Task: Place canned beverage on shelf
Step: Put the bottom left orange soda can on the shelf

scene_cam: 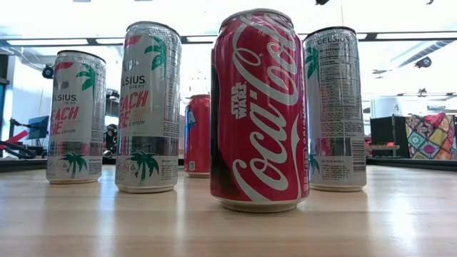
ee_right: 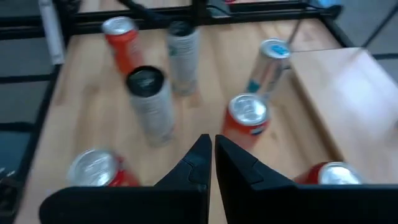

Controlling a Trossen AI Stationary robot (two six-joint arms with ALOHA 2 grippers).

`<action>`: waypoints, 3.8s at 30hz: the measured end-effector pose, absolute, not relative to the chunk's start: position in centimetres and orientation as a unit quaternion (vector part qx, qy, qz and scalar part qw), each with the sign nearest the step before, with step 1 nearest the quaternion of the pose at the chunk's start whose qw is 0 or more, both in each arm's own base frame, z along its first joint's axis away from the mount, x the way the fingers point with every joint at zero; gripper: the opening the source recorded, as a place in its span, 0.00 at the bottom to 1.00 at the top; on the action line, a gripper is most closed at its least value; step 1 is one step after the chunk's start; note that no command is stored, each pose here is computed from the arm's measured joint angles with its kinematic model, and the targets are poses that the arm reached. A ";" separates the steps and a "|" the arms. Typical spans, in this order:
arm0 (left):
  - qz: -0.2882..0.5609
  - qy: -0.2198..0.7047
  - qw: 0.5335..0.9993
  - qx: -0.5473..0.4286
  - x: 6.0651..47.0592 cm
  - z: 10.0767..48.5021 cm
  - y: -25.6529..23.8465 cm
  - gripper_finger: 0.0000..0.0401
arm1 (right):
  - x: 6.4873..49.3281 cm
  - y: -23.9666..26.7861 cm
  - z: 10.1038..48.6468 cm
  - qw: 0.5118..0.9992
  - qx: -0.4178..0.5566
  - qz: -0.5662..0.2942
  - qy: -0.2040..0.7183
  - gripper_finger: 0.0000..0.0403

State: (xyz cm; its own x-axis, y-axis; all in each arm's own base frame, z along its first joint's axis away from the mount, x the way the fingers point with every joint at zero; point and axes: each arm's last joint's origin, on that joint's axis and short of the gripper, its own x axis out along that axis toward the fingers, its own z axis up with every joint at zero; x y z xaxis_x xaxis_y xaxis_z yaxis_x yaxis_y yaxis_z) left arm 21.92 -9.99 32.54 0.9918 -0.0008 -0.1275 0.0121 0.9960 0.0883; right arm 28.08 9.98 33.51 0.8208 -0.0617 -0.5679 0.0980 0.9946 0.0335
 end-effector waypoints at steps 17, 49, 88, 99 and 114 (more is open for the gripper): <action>-0.054 0.126 0.990 0.030 22.3 32.6 -13.9 0.09 | 24.7 17.8 31.8 0.945 0.051 0.057 0.317 0.03; -0.053 0.289 0.909 -0.294 22.4 29.0 -16.2 0.09 | 22.8 20.5 25.4 0.985 -0.071 0.084 0.134 0.03; 0.205 0.608 0.726 -0.247 19.4 31.8 -18.3 0.06 | 22.9 20.6 25.9 0.988 -0.055 0.086 0.115 0.03; 0.216 0.629 0.709 -0.236 18.9 31.0 -18.5 0.54 | 22.9 20.6 25.9 0.989 -0.032 0.084 0.115 0.03; 0.238 0.649 0.696 -0.195 19.7 28.0 -20.1 0.95 | 22.9 20.7 26.1 0.990 -0.027 0.084 0.109 0.03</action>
State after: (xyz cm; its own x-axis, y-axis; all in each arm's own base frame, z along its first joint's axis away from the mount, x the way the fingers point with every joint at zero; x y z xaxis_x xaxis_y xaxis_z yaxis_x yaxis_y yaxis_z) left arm 19.70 -20.12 28.03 0.0441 0.0772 -0.9960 -0.5846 0.8105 0.0369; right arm 22.92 20.67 26.06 0.9622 0.1603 -0.2203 -0.1719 0.9845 -0.0344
